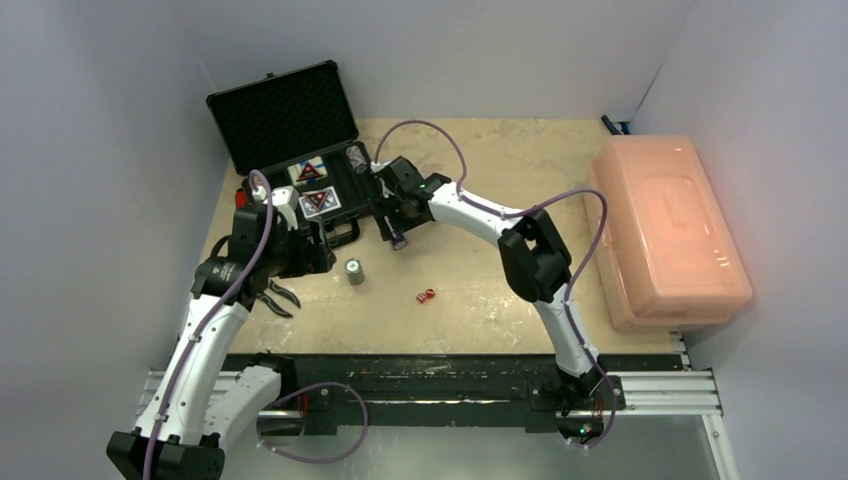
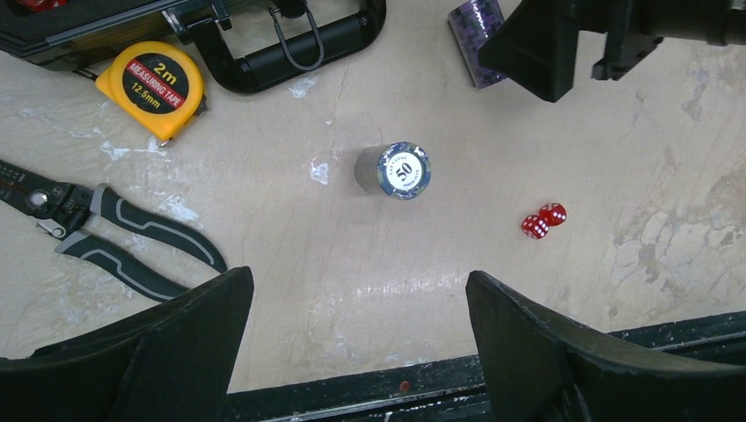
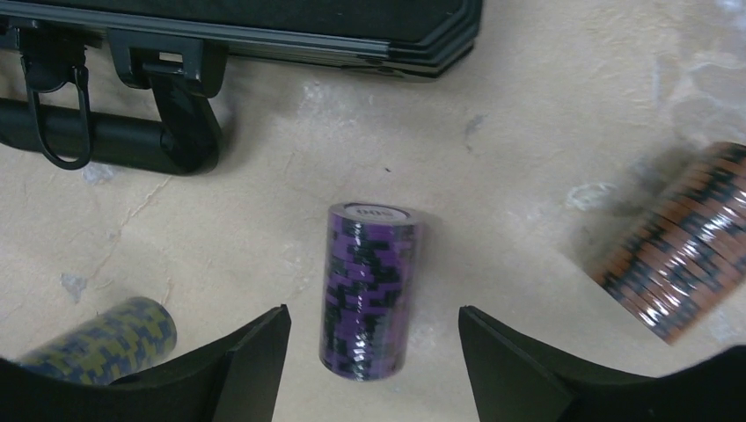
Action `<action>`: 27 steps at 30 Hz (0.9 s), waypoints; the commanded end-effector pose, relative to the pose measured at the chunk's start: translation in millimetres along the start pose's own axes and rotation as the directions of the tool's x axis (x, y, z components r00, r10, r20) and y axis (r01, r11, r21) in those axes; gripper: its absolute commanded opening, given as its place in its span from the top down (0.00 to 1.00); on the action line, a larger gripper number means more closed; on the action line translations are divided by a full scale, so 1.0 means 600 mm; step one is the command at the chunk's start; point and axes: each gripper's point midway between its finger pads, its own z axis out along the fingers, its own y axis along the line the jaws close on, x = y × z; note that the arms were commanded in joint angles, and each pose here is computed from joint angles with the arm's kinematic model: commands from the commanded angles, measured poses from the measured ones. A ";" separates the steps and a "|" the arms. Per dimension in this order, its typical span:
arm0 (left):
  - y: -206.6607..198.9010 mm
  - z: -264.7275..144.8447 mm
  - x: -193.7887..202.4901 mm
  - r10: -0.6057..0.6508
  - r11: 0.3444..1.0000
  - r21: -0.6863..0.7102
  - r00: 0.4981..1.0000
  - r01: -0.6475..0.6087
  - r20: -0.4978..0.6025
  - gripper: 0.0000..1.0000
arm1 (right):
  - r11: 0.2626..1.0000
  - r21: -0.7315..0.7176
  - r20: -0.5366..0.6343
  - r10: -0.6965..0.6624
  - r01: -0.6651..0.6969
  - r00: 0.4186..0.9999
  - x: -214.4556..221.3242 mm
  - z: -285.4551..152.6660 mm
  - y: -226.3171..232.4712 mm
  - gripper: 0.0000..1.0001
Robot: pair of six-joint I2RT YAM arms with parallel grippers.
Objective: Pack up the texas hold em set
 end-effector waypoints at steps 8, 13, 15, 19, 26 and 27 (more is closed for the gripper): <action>-0.015 -0.015 -0.024 0.037 0.998 0.048 0.997 -0.040 0.070 0.10 | 0.999 0.049 0.010 -0.012 0.012 1.000 -0.015 0.003 0.015 0.31; -0.018 -0.015 -0.025 0.038 0.998 0.056 0.997 -0.042 0.069 0.11 | 0.998 0.066 -0.011 -0.008 0.009 1.000 0.002 0.005 0.011 0.30; -0.018 -0.015 -0.024 0.038 0.997 0.058 0.997 -0.042 0.069 0.11 | 0.997 0.074 -0.017 -0.009 0.011 1.000 0.009 0.008 0.009 0.32; -0.021 -0.013 -0.023 0.042 0.997 0.063 0.997 -0.047 0.065 0.11 | 0.996 0.087 -0.023 -0.008 0.010 1.000 0.013 0.013 0.004 0.40; -0.018 -0.008 -0.022 0.047 0.997 0.056 0.998 -0.050 0.053 0.12 | 0.996 0.091 -0.043 -0.009 0.013 0.999 0.022 0.015 0.002 0.49; -0.018 -0.008 -0.021 0.048 0.997 0.054 0.998 -0.051 0.051 0.12 | 0.996 0.093 -0.049 -0.011 0.015 0.999 0.026 0.017 0.001 0.49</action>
